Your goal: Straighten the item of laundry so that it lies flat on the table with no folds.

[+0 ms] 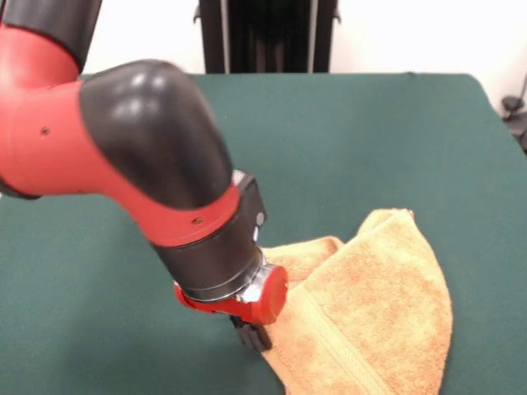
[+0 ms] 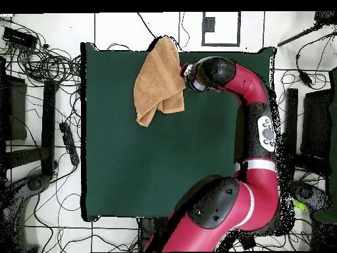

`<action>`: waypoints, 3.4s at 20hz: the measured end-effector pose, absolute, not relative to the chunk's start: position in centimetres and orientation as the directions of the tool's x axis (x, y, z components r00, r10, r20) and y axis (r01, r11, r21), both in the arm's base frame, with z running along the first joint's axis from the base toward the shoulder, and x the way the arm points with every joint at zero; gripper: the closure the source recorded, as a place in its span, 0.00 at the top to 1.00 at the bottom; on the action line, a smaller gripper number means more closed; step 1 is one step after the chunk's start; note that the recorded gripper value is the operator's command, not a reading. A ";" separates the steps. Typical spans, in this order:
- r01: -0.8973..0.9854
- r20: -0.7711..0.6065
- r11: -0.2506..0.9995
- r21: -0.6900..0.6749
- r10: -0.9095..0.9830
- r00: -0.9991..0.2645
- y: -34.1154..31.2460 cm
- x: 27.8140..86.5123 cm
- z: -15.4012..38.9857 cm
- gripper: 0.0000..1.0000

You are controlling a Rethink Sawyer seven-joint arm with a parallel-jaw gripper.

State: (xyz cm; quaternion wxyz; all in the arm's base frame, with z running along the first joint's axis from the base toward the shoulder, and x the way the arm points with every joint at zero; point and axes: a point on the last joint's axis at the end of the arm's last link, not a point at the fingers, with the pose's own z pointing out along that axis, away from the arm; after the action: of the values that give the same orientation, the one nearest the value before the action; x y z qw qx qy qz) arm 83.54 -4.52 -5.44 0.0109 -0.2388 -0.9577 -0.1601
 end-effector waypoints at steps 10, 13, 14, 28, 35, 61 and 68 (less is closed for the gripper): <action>0.545 0.320 0.722 0.426 0.443 -0.837 -1.9 83.3 -6.6 0.00; 0.539 0.325 0.715 0.446 0.432 -0.841 -0.1 83.9 -6.7 0.00; 0.532 0.320 0.713 0.456 0.427 -0.846 1.0 84.2 -6.6 0.00; 0.476 0.266 0.723 0.501 0.395 -0.880 8.5 85.7 -7.1 0.00; 0.456 0.236 0.782 0.426 0.390 -0.890 5.1 85.6 -6.1 0.00; 0.407 0.063 0.828 0.385 0.416 -0.907 -20.1 81.1 1.0 0.00; 0.374 0.024 0.809 0.453 0.409 -0.912 -14.9 82.0 2.4 0.00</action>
State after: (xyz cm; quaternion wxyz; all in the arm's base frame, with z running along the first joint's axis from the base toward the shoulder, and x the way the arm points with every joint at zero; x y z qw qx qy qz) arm 81.99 -14.89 2.41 -0.0372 -0.2060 -0.9503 -0.2305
